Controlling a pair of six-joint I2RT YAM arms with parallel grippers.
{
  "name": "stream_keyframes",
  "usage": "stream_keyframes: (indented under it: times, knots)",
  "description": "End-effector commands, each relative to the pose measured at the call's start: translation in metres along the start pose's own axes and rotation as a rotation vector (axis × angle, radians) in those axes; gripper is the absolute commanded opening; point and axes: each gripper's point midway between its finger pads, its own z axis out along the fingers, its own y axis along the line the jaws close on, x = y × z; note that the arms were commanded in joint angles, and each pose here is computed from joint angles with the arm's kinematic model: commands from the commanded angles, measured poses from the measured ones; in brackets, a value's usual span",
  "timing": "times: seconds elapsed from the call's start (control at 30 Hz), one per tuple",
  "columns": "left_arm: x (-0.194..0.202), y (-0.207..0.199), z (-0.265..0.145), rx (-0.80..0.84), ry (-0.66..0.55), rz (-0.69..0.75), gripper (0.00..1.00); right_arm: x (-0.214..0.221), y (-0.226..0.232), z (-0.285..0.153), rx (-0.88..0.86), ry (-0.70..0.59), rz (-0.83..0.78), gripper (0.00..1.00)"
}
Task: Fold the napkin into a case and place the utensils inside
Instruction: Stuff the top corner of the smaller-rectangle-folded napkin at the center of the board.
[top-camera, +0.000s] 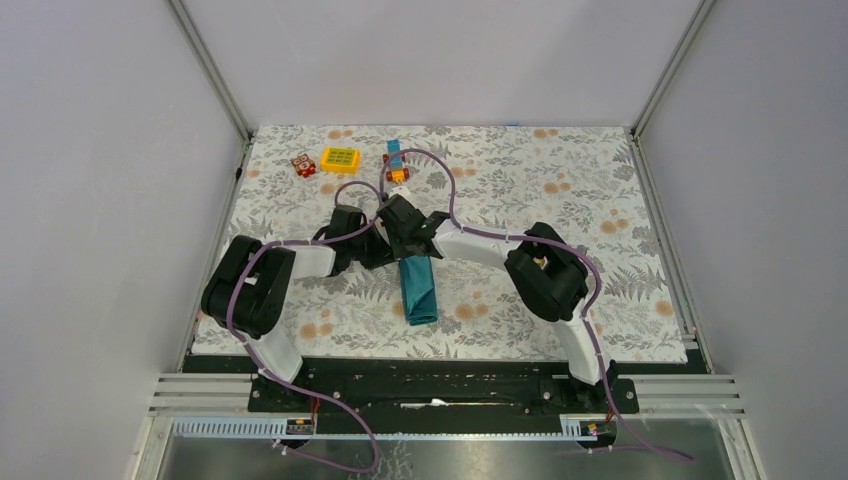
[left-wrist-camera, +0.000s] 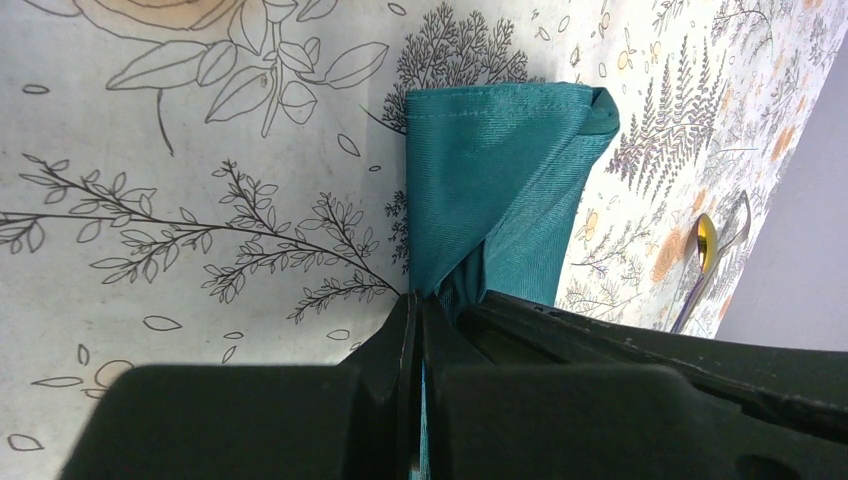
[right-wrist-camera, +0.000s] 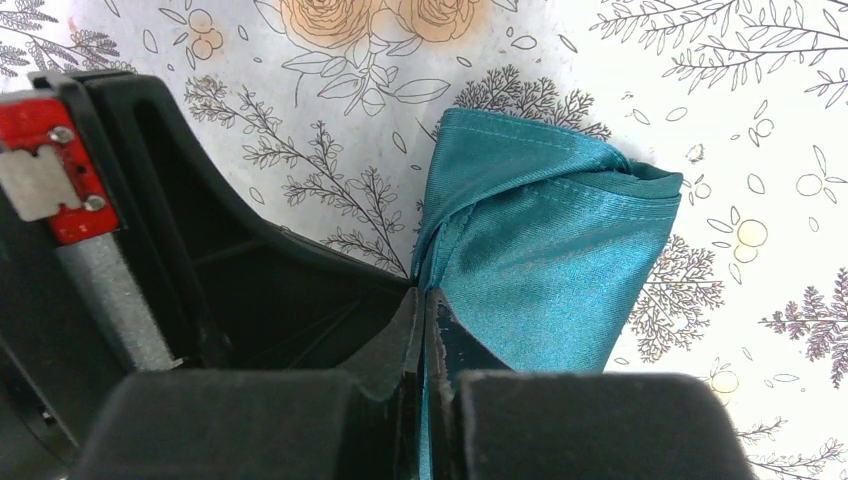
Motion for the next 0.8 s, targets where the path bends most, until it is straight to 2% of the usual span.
stream_keyframes:
  times: [0.0,0.23,0.47,0.6,0.77]
  knots:
    - [0.01,0.016,0.0,-0.04,0.016,-0.007,0.0,-0.024,0.004,0.005,-0.033,-0.066,0.076,0.0]
    - [0.007,0.014,-0.005,-0.053,0.004,0.009,0.0,0.001,-0.006,0.024,-0.08,-0.019,0.128,0.0]
    - [-0.004,0.01,-0.019,-0.078,-0.033,0.059,0.2,0.013,-0.011,0.025,-0.165,0.006,0.135,0.0]
    - [-0.017,0.001,-0.031,-0.071,-0.072,0.077,0.2,0.013,-0.001,0.013,-0.249,0.022,0.114,0.03]
    - [-0.046,-0.013,-0.041,-0.043,-0.127,0.08,0.22,0.009,0.006,-0.001,-0.338,0.039,0.109,0.12]
